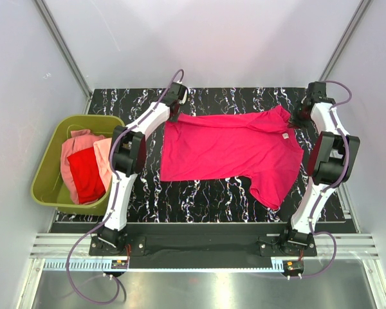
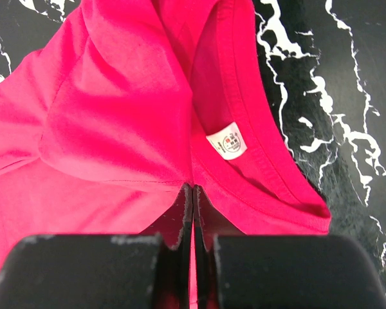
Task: Fold and stack the t-shirts
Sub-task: Fold the tshirt
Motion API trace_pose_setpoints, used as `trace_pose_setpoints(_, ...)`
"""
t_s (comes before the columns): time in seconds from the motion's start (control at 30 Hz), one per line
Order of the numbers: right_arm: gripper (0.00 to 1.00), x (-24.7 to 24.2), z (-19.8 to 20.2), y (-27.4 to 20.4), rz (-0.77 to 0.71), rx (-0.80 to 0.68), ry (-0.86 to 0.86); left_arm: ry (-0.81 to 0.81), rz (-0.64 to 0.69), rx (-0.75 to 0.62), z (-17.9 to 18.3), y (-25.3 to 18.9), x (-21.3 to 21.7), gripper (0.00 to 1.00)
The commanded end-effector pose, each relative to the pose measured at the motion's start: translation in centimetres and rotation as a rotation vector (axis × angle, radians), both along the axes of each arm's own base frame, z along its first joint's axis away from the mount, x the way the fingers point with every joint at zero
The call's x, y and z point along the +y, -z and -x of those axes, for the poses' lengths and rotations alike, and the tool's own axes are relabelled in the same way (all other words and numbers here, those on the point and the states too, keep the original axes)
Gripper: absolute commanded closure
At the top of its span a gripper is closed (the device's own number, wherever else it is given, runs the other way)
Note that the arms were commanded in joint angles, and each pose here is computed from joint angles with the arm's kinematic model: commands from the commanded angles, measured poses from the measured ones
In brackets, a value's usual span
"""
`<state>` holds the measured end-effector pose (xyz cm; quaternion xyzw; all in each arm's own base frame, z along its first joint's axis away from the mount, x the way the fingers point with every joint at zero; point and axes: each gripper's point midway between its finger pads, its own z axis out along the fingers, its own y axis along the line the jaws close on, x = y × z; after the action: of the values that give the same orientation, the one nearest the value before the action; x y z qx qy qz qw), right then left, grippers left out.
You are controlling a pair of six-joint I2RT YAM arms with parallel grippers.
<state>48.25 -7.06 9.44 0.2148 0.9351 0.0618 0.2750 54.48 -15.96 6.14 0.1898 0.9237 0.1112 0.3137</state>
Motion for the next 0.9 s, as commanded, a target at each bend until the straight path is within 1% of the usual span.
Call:
trace_pose_setpoints(0.0,1.0,-0.4,-0.6,-5.0,0.034,-0.098,0.02,0.005,-0.015,-0.093,-1.2,-4.5,0.1,0.88)
trace_pose_setpoints(0.07,1.0,-0.3,-0.6,-5.2,0.029,-0.103,0.017,0.007,-0.018,-0.088,-1.0,-4.3,0.0,0.87)
trace_pose_setpoints(0.1,1.0,-0.2,-0.6,-5.3,0.025,-0.106,0.016,0.011,-0.022,-0.085,-0.9,-4.1,-0.1,0.91)
trace_pose_setpoints(0.13,1.0,-0.1,-0.6,-5.4,0.022,-0.108,0.015,0.011,-0.025,-0.081,-0.9,-3.9,0.0,0.97)
trace_pose_setpoints(0.17,1.0,-0.1,-0.6,-5.4,0.018,-0.107,0.015,0.012,-0.027,-0.078,-0.8,-3.7,0.1,1.0)
trace_pose_setpoints(0.33,1.0,-0.4,-0.5,-5.9,0.033,-0.11,0.028,0.01,-0.044,-0.106,-1.1,-4.6,0.3,1.0)
trace_pose_setpoints(0.47,1.0,-1.2,-0.2,-6.5,0.044,-0.09,0.072,0.008,-0.061,-0.178,-1.6,-7.1,0.4,1.0)
trace_pose_setpoints(0.57,1.0,-1.9,0.3,-6.9,0.064,-0.079,0.107,0.035,-0.096,-0.21,-1.4,-8.1,0.1,1.0)
trace_pose_setpoints(0.6,1.0,-2.1,0.6,-6.9,0.069,-0.071,0.114,0.051,-0.126,-0.221,-1.5,-8.5,0.1,1.0)
trace_pose_setpoints(0.7,1.0,-2.4,1.4,-6.7,0.069,-0.053,0.128,0.066,-0.183,-0.216,-0.8,-8.2,-0.1,1.0)
trace_pose_setpoints(0.87,1.0,-2.3,2.3,-6.8,0.064,-0.043,0.133,0.099,-0.175,-0.184,0.3,-7.5,-0.8,1.0)
